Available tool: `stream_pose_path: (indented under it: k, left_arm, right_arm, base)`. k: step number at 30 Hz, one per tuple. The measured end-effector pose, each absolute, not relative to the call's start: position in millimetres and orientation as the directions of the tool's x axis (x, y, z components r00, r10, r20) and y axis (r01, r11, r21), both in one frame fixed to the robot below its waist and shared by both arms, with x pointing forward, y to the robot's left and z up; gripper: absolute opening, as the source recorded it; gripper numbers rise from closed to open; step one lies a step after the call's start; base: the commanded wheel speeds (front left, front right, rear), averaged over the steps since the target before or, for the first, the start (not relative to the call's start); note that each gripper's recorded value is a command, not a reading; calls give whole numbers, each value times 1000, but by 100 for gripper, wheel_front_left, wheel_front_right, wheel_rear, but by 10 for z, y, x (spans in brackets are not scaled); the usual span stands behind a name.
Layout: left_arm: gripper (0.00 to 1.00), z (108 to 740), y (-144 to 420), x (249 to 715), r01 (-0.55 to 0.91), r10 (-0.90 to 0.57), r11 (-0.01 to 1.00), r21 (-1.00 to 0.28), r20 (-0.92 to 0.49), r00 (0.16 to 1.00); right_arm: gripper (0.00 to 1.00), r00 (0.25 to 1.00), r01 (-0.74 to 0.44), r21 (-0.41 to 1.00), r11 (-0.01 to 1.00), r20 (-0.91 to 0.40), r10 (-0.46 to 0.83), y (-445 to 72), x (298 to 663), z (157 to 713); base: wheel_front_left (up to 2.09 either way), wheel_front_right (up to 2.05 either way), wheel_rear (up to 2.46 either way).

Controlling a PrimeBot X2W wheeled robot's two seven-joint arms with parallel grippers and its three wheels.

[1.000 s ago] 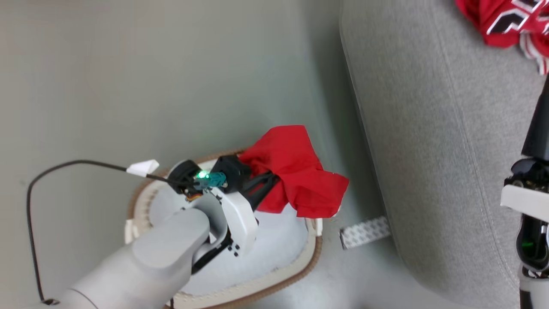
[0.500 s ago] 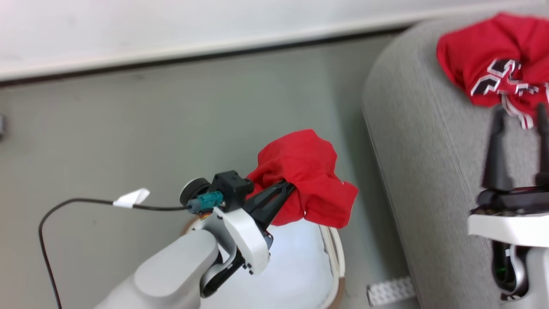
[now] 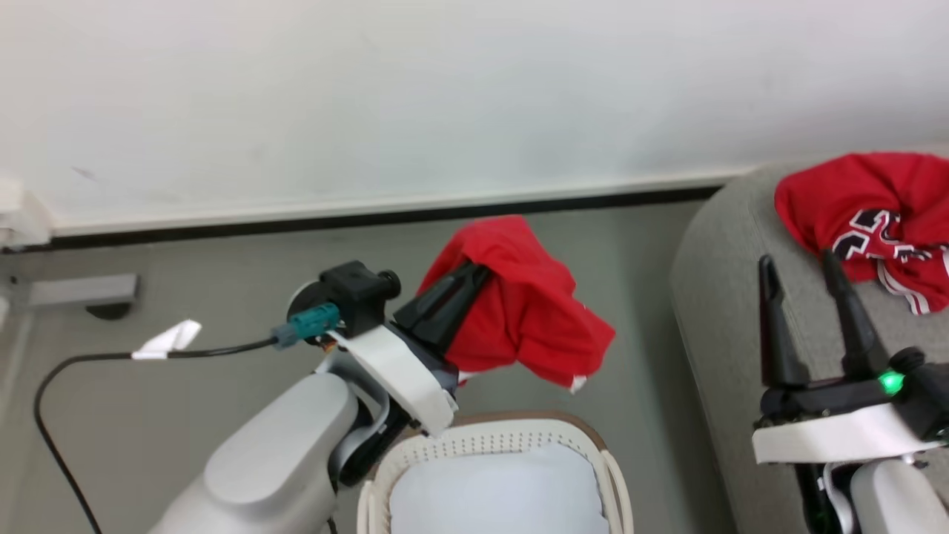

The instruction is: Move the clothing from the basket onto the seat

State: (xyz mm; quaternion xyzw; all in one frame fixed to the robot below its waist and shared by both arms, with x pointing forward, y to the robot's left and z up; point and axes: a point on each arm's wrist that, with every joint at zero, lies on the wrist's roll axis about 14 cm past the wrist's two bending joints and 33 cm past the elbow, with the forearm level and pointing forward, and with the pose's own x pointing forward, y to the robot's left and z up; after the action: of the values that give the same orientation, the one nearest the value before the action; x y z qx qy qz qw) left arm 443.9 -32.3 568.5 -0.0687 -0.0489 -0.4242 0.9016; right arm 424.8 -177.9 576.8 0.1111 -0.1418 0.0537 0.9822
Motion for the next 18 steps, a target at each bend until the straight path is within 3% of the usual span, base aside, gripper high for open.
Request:
stream_pose_path:
  k: [9, 18]
  left_arm:
    - [0, 6298, -58, 4393, 717, -678, 695, -54, 283, 679]
    - [0, 6575, 78, 4325, 693, -647, 721, -24, 333, 686]
  right_arm:
    - [100, 944, -249, 224, 942, 272, 185, -1353, 4086, 5717]
    - [100, 931, -329, 242, 913, 243, 271, -1027, 3991, 5614]
  base:
    - [0, 0, 0]
    - [0, 0, 0]
